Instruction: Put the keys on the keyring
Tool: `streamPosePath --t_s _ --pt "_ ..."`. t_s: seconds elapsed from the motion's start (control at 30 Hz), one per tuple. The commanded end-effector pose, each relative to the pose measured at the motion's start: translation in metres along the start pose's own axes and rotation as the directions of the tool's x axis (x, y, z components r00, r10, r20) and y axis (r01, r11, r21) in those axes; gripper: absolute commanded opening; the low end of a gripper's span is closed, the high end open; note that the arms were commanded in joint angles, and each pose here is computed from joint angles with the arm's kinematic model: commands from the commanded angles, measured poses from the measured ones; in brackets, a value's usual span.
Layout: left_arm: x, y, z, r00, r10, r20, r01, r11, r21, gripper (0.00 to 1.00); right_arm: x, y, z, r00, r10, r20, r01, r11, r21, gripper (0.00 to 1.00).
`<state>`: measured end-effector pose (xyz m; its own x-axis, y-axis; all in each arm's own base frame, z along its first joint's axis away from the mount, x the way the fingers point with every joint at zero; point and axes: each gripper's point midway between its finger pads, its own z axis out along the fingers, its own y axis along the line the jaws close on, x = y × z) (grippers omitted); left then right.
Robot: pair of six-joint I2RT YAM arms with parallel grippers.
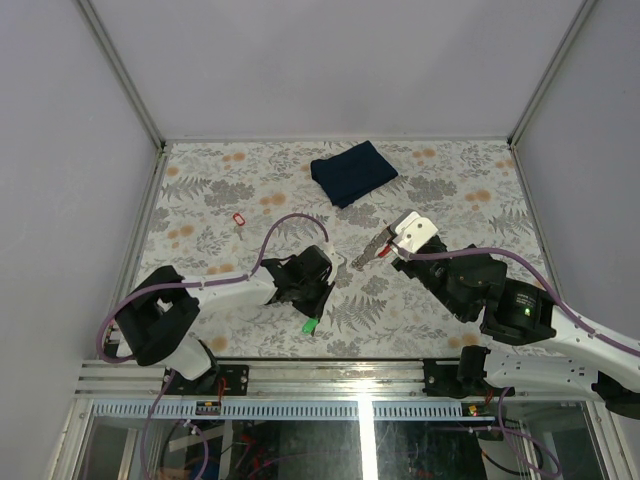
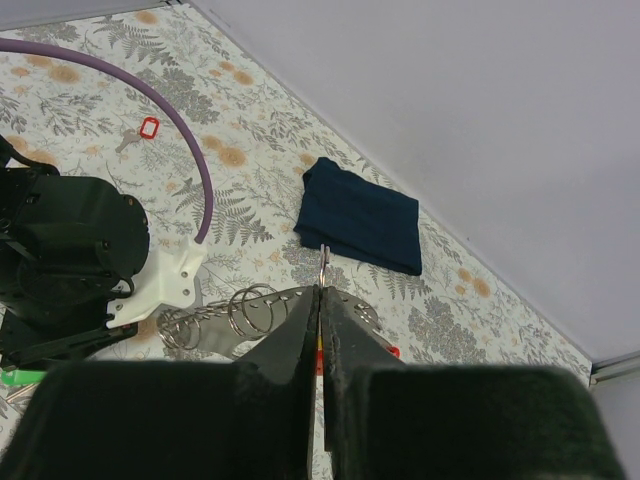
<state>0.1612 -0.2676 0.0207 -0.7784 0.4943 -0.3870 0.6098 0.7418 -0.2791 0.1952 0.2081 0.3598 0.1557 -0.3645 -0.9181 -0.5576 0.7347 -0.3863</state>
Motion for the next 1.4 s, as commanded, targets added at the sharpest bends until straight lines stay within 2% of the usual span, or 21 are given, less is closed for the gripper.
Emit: streamPosePath --t_s 0.0,0.3,0.43,0.63,0.8,0.97,1.17,1.23,1.37 --pt "-0.004 -0.005 -0.004 1.0 0.006 -0.004 -0.006 1.0 0.016 0.16 -0.013 -0.004 -0.001 0.998 0.043 0.045 -0.044 0.999 0.013 0.02" --pt "-0.002 -0.004 -0.005 1.0 0.008 -0.014 -0.008 1.0 0.009 0.19 -0.012 -0.002 -0.001 0.998 0.041 0.042 -0.041 0.999 0.01 0.02" --pt "-0.003 -0.004 -0.006 1.0 0.01 -0.014 -0.01 1.0 0.008 0.14 -0.011 -0.003 -0.001 0.998 0.041 0.042 -0.042 0.999 0.011 0.02" --pt "-0.005 -0.005 -0.008 1.0 0.013 -0.007 -0.013 1.0 0.007 0.0 -0.011 -0.002 0.0 0.998 0.04 0.043 -0.04 0.999 0.012 0.02" --pt "-0.019 -0.01 -0.016 0.998 0.028 0.064 -0.03 0.999 0.025 0.0 -0.01 -0.001 0.001 0.999 0.035 0.038 -0.036 0.999 0.006 0.01" --pt "-0.041 -0.019 -0.037 0.978 0.04 0.206 -0.055 0.996 0.067 0.0 -0.009 0.004 0.001 0.999 0.021 0.031 -0.02 1.0 -0.022 0.0" --pt "-0.065 -0.028 -0.07 0.919 0.062 0.389 -0.105 0.99 0.092 0.0 -0.01 0.01 0.003 1.0 0.007 0.03 -0.005 0.999 -0.05 0.0" --pt "-0.074 -0.033 -0.089 0.876 0.073 0.477 -0.139 0.985 0.104 0.0 -0.013 0.013 0.004 0.999 0.007 0.041 -0.004 0.998 -0.07 0.0" --pt "-0.091 -0.04 -0.133 0.756 0.086 0.649 -0.189 0.978 0.09 0.0 -0.021 0.027 0.003 0.999 -0.005 0.044 0.012 0.987 -0.158 0.0"
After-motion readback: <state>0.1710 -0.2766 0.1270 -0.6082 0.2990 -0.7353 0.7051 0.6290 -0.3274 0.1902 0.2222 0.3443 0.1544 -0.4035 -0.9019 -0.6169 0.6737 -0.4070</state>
